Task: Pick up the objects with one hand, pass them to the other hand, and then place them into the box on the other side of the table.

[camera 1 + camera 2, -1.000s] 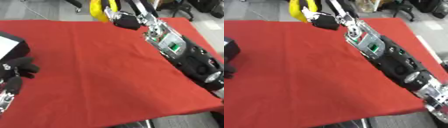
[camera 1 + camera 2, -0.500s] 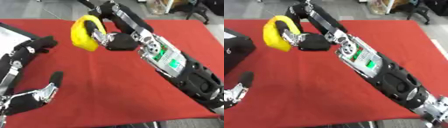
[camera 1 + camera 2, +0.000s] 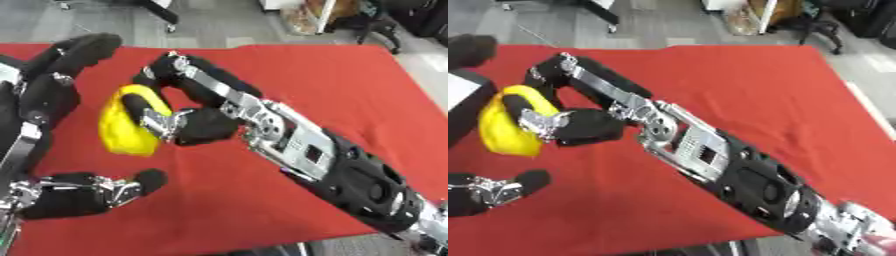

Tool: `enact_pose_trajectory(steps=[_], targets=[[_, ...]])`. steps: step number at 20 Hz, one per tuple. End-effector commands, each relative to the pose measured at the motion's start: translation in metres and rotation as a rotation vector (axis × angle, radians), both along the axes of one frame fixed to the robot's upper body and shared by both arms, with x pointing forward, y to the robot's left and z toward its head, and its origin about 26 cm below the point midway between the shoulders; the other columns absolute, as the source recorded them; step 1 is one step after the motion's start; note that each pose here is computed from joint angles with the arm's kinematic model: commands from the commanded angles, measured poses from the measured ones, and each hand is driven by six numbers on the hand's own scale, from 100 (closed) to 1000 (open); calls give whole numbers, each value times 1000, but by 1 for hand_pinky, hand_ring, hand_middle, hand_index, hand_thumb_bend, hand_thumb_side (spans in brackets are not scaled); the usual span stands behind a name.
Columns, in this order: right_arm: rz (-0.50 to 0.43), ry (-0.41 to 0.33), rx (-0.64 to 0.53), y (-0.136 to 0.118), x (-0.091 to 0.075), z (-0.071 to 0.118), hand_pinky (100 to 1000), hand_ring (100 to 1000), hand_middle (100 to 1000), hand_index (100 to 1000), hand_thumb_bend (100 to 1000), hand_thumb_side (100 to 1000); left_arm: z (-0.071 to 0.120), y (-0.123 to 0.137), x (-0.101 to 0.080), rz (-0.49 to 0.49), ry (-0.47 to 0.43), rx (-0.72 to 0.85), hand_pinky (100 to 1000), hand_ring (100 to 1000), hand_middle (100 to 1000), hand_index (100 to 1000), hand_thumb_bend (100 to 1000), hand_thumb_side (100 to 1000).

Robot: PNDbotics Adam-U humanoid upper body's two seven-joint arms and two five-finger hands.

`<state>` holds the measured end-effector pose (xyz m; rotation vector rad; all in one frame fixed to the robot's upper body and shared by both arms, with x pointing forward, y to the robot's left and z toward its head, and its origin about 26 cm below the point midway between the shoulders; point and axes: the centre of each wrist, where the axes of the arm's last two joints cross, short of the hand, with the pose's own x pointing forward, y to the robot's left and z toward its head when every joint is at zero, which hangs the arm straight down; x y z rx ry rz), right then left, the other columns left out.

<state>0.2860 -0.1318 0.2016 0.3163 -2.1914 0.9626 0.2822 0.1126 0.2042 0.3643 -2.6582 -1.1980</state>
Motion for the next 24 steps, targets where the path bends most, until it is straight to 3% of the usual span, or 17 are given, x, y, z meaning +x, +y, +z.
enact_pose_trajectory(steps=[1, 5, 8, 11, 12, 13, 14, 16, 17, 19, 20, 22, 23, 24], targets=[[20, -30, 6, 0, -3, 9, 885, 348, 218, 259, 100, 470, 3, -3, -5, 11, -54, 18, 827, 830, 828, 975, 648, 303], [15, -29, 9, 0, -2, 9, 886, 348, 218, 260, 100, 470, -6, -3, -8, 37, -58, 125, 830, 823, 807, 963, 582, 305], [7, -24, 10, -1, -2, 9, 887, 347, 218, 261, 100, 470, -12, 1, -8, 79, -47, 193, 776, 781, 767, 933, 484, 248], [3, -19, 9, -2, -2, 8, 888, 347, 218, 261, 100, 470, -15, 2, -9, 125, -37, 206, 696, 715, 694, 885, 316, 113], [3, -18, 10, -2, -2, 8, 888, 347, 218, 261, 100, 470, -15, 2, -9, 136, -36, 197, 674, 693, 667, 868, 260, 100], [3, -18, 10, -2, -2, 8, 888, 347, 218, 261, 100, 470, -16, 2, -9, 145, -35, 188, 674, 693, 667, 868, 260, 100], [3, -18, 11, -2, -2, 8, 888, 347, 218, 261, 100, 470, -16, 2, -9, 154, -32, 176, 625, 643, 611, 829, 100, 100], [5, -16, 12, -1, -2, 8, 889, 347, 218, 261, 100, 470, -16, 2, -9, 167, -25, 146, 551, 577, 539, 768, 100, 100], [6, -15, 12, -1, -2, 8, 889, 347, 218, 262, 100, 470, -15, 1, -9, 171, -20, 125, 521, 551, 510, 740, 100, 146], [9, -13, 11, -1, -3, 7, 890, 348, 221, 266, 100, 470, -13, 0, -8, 176, -5, 73, 435, 476, 425, 654, 100, 357], [13, -11, 9, -1, -3, 6, 890, 350, 230, 276, 100, 470, -12, 0, -8, 176, 2, 46, 411, 456, 399, 628, 100, 404], [39, -10, 0, 1, -4, 5, 918, 412, 385, 450, 100, 470, -9, 0, -7, 171, 9, -4, 337, 387, 321, 547, 100, 519], [60, -14, -6, 2, -4, 4, 922, 421, 406, 476, 100, 470, -9, 0, -7, 168, 12, -26, 332, 382, 316, 542, 100, 524], [87, -21, -11, 4, -5, 4, 971, 515, 636, 741, 100, 470, -9, 1, -7, 165, 14, -44, 313, 363, 294, 522, 100, 543]])
